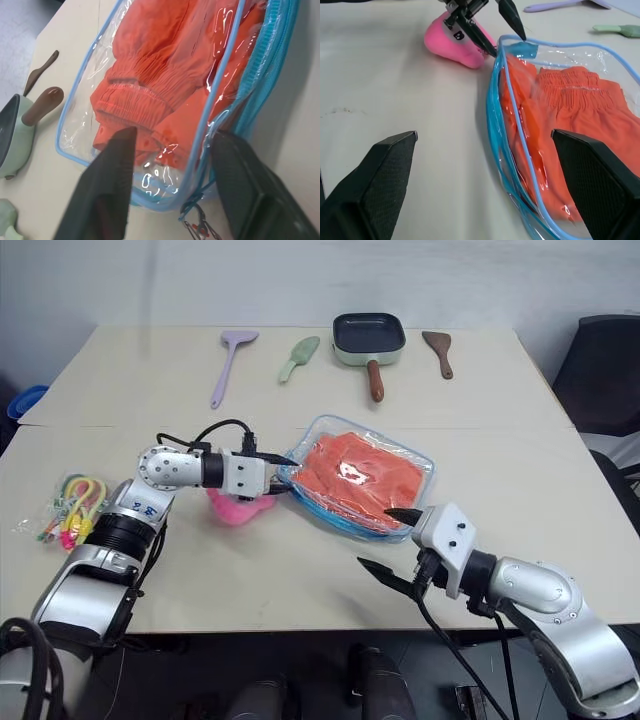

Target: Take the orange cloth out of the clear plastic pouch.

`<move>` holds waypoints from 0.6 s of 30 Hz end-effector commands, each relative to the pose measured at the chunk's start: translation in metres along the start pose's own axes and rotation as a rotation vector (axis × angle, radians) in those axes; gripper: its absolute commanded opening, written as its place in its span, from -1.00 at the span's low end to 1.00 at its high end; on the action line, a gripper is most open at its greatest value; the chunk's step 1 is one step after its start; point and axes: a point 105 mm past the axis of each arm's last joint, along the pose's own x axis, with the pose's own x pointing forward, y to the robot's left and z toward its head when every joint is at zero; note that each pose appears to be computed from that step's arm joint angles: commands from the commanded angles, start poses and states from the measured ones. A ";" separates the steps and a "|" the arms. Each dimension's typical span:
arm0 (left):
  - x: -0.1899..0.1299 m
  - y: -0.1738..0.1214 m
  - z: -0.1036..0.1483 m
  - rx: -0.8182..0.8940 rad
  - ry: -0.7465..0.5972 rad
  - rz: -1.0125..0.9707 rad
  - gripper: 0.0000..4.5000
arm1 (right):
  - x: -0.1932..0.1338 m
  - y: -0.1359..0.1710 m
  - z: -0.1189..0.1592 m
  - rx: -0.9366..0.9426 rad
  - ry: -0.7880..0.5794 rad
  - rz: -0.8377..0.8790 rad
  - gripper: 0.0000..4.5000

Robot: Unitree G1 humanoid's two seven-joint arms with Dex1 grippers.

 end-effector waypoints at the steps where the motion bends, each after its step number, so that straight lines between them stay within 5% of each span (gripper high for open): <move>1: -0.006 0.013 0.007 -0.068 -0.048 0.043 -0.67 | -0.001 0.000 0.009 -0.034 -0.033 -0.015 1.00; 3: -0.005 0.009 0.006 -0.187 -0.059 0.015 -0.97 | 0.000 -0.002 0.011 -0.039 -0.039 -0.017 1.00; 10: 0.026 -0.008 0.037 -0.634 -0.103 0.006 -0.99 | 0.007 0.005 0.016 -0.041 -0.064 0.018 1.00; 13: 0.035 -0.011 0.051 -0.759 -0.084 0.019 -1.00 | 0.011 0.009 0.012 -0.046 -0.055 0.035 0.74; 18: 0.041 -0.009 0.060 -0.813 -0.039 0.075 -1.00 | 0.027 -0.002 -0.004 -0.077 0.009 -0.024 -0.02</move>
